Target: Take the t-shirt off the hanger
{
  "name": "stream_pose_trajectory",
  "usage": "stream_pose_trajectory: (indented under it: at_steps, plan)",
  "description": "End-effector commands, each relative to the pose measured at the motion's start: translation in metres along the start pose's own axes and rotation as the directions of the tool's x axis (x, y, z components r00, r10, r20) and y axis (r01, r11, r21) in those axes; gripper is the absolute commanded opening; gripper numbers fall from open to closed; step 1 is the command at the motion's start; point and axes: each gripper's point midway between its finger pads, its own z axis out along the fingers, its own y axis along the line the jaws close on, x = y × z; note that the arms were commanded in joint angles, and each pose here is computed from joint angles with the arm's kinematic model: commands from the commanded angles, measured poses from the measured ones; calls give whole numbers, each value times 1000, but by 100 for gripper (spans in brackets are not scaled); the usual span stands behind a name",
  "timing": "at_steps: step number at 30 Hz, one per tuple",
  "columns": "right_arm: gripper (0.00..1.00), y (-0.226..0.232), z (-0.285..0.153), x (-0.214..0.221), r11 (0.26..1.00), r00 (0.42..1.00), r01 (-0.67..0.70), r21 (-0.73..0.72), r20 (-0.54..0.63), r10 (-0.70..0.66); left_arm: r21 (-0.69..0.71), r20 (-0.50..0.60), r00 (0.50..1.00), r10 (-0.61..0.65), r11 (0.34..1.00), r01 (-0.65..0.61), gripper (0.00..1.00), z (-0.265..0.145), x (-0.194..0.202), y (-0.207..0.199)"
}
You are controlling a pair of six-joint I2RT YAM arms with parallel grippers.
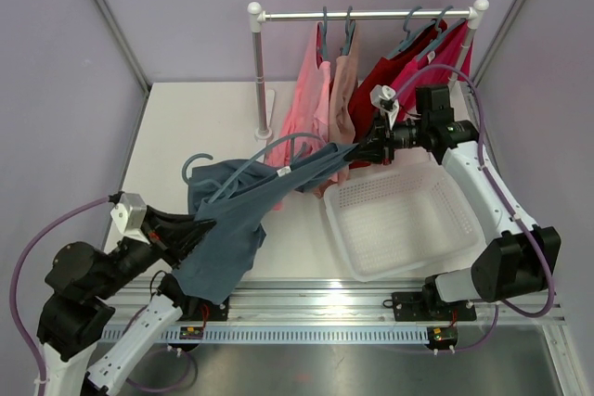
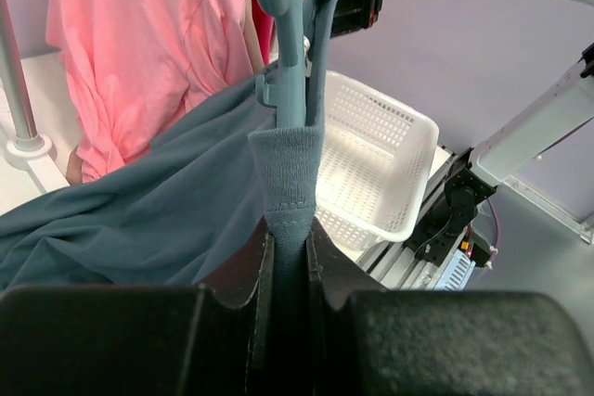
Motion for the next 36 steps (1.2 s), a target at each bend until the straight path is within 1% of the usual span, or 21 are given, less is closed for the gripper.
stream_pose_trajectory:
  at_steps: [1, 5, 7, 8, 9, 12, 14, 16, 17, 18, 21, 22, 23, 25, 26, 29, 31, 32, 33, 34, 36]
  plan:
    - [0, -27, -11, 6, 996, 1000, 6, 91, 1, -6, 4, 212, 976, 43, 999, -45, 0, -26, -54, -17]
    - [0, -19, 9, 17, 999, 1000, -1, 40, -24, 2, 1, 253, 967, 19, 1000, -20, 0, -15, -58, -11]
    - [0, -13, 25, 24, 1000, 997, 4, 23, -76, -3, 4, 258, 966, -8, 1000, 7, 0, 5, -56, -4]
    - [0, -2, 44, 30, 999, 993, 35, -28, -110, -38, 2, 260, 966, -15, 1000, 15, 0, 12, -56, 0]
    - [0, 1, 51, 33, 998, 989, 43, -34, -139, -47, -4, 247, 969, -25, 1000, 27, 0, 29, -52, 7]
    - [0, 9, 64, 33, 996, 985, 55, -65, -158, -65, -2, 257, 966, -37, 999, 39, 0, 49, -53, 14]
    - [0, 6, 63, 33, 995, 982, 82, -49, -168, -90, -19, 225, 974, -37, 999, 43, 0, 63, -45, 23]
    - [6, 0, 60, 44, 995, 975, 97, -11, -200, -98, -18, 202, 979, -32, 999, 37, 0, 73, -39, 27]
    - [12, 0, 58, 46, 993, 971, 118, -6, -210, -117, -11, 194, 981, -29, 999, 32, 0, 76, -36, 27]
    - [26, 0, 56, 49, 992, 967, 124, 1, -226, -121, 7, 189, 982, -25, 1000, 24, 0, 78, -35, 25]
    - [44, 14, 47, 53, 988, 953, 154, -30, -259, -156, 51, 146, 989, -10, 999, 3, 0, 85, -25, 21]
    - [53, 19, 43, 49, 983, 949, 181, -34, -258, -184, 65, 142, 990, -4, 998, -6, 0, 86, -24, 19]
    - [57, 22, 40, 47, 975, 939, 217, -45, -262, -221, 79, 139, 990, 2, 997, -13, 0, 85, -22, 17]
    - [64, 36, 30, 42, 970, 928, 238, -55, -282, -244, 113, 137, 990, 15, 993, -31, 0, 84, -22, 10]
    - [66, 38, 27, 40, 959, 915, 276, -64, -287, -283, 123, 137, 990, 21, 992, -38, 0, 83, -22, 9]
    - [68, 50, 9, 29, 941, 884, 335, -55, -327, -334, 135, 131, 991, 29, 990, -46, 0, 86, -20, 8]
    - [68, 64, -9, 14, 943, 882, 328, -49, -341, -325, 135, 107, 994, 35, 990, -49, 0, 94, -17, 11]
    - [68, 63, -22, 7, 934, 875, 356, -34, -338, -346, 139, 93, 995, 39, 989, -51, 0, 98, -16, 11]
    - [69, 71, -29, -13, 922, 874, 386, -31, -308, -376, 156, 72, 997, 42, 986, -53, 0, 102, -13, 10]
    - [69, 82, -38, -14, 929, 877, 369, -39, -316, -362, 166, 46, 998, 53, 984, -60, 0, 110, -11, 11]
    - [69, 92, -49, -30, 916, 864, 401, -14, -327, -383, 219, 1, 996, 87, 972, -85, 0, 118, -3, 8]
